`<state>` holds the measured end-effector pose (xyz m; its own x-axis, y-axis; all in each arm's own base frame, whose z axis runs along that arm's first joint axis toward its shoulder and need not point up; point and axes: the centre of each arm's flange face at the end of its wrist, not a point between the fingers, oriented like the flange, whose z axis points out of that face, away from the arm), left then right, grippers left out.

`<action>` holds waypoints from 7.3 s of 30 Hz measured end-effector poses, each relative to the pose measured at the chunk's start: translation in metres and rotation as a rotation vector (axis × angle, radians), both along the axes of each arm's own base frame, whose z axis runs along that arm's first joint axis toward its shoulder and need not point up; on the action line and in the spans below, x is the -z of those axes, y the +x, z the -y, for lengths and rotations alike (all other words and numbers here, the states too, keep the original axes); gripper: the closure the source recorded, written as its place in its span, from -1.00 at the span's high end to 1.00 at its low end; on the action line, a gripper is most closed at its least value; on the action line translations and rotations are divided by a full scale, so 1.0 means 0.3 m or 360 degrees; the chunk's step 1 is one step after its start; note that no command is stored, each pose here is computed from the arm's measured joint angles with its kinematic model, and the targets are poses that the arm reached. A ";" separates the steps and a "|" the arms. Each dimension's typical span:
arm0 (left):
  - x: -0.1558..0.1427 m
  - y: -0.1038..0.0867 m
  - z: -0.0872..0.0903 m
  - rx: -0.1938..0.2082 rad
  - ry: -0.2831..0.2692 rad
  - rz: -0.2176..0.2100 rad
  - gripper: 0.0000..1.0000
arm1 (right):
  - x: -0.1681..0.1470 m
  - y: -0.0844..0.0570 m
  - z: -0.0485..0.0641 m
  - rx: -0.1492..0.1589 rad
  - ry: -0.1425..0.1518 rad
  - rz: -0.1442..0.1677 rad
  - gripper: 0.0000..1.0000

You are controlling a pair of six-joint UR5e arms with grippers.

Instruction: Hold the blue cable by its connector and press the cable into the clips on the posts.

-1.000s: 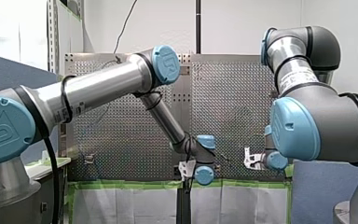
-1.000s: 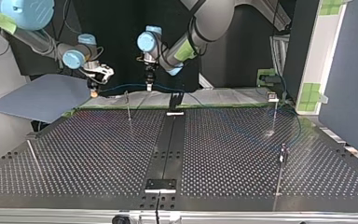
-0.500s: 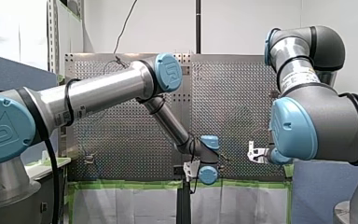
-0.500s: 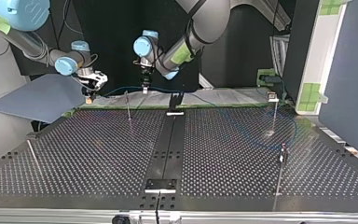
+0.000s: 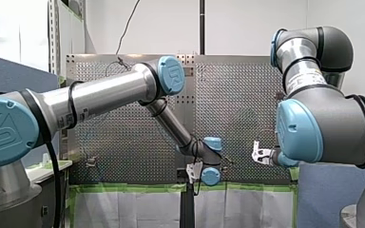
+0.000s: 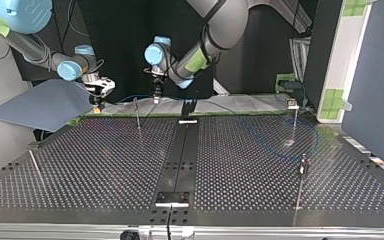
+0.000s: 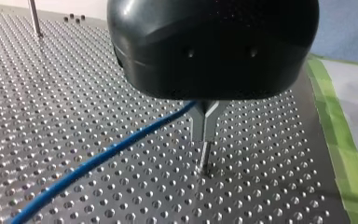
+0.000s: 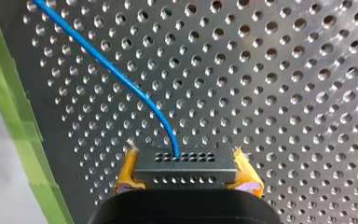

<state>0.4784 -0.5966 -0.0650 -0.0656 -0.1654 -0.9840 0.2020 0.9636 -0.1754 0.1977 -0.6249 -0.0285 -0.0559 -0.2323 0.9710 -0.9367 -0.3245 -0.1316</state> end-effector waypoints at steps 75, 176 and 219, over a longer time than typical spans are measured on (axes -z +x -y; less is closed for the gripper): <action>-0.024 0.313 -0.139 -0.0037 0.0124 -0.0037 1.00 | 0.020 0.008 0.172 -0.0082 -0.0113 0.0132 -1.00; -0.312 -0.099 0.085 0.0316 0.0154 0.0007 1.00 | 0.033 0.091 0.132 -0.0141 -0.0063 0.0121 -1.00; -0.670 -0.333 -0.261 0.0171 0.0108 -0.0265 1.00 | 0.033 0.137 0.116 -0.0172 -0.0055 0.0133 -1.00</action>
<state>0.3784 -0.5184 0.1359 -0.2418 -0.0824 -0.9668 0.2778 0.9488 -0.1503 0.2387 -0.6598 -0.0383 -0.1134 -0.2076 0.9716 -0.8823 -0.4285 -0.1945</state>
